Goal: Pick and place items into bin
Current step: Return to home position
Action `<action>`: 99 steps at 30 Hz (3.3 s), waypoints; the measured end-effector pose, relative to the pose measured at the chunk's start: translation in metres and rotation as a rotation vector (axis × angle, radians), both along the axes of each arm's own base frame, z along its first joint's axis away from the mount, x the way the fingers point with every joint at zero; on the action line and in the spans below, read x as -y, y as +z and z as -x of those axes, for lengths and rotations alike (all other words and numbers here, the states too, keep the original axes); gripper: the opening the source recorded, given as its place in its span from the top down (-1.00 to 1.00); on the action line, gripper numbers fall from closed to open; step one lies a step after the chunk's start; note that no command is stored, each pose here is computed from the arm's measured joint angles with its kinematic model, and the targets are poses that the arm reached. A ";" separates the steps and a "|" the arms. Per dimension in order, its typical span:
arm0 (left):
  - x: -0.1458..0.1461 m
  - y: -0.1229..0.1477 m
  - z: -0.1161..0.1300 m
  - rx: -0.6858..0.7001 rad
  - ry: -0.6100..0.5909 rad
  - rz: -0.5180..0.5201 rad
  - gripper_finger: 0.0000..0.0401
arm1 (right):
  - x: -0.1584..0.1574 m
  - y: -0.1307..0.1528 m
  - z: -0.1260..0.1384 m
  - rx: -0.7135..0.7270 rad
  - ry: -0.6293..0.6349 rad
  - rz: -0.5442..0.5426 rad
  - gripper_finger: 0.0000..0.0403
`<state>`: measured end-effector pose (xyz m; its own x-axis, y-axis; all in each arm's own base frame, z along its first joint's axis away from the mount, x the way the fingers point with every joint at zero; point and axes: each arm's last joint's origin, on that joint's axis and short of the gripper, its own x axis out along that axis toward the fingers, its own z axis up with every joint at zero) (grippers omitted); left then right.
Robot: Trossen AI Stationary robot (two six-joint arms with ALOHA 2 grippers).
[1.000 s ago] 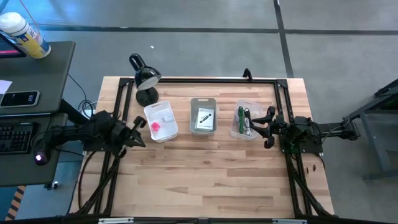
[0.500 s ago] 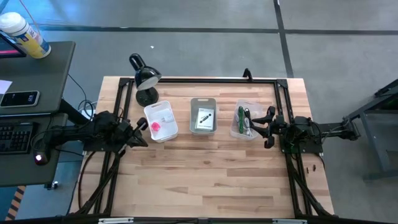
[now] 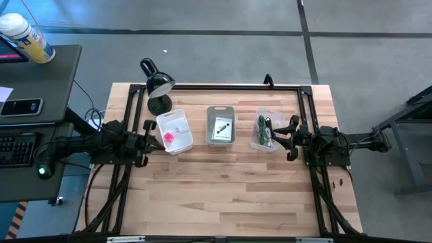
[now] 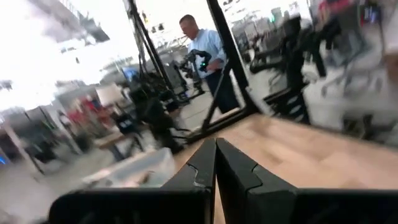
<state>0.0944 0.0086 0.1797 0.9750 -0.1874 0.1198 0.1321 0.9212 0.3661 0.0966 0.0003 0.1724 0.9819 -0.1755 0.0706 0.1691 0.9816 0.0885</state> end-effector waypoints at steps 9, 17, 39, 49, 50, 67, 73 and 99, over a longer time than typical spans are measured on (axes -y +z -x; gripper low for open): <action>0.000 -0.004 0.000 -0.005 0.019 -0.177 1.00 | 0.000 0.000 0.000 0.000 0.000 0.000 0.30; 0.000 0.001 0.000 0.057 0.028 -0.220 1.00 | 0.000 0.000 0.000 0.000 0.001 0.000 0.30; -0.002 -0.023 -0.014 -0.240 -0.034 -0.076 1.00 | 0.000 0.000 0.000 0.000 0.000 0.000 0.30; 0.008 0.015 -0.015 0.103 -0.095 -0.017 1.00 | 0.000 0.000 0.000 0.000 0.000 0.000 0.30; 0.011 0.016 -0.015 0.110 -0.118 -0.023 1.00 | 0.000 0.000 0.000 0.000 0.001 0.000 0.30; 0.028 0.000 -0.016 -0.042 0.023 -0.078 1.00 | 0.000 0.000 0.000 -0.002 0.001 0.000 0.30; 0.023 -0.010 -0.013 -0.144 0.012 -0.089 1.00 | 0.000 0.000 0.000 -0.001 0.001 0.000 0.30; 0.012 -0.014 -0.005 -0.139 0.152 -0.292 1.00 | 0.000 0.000 0.000 -0.002 0.001 0.000 0.30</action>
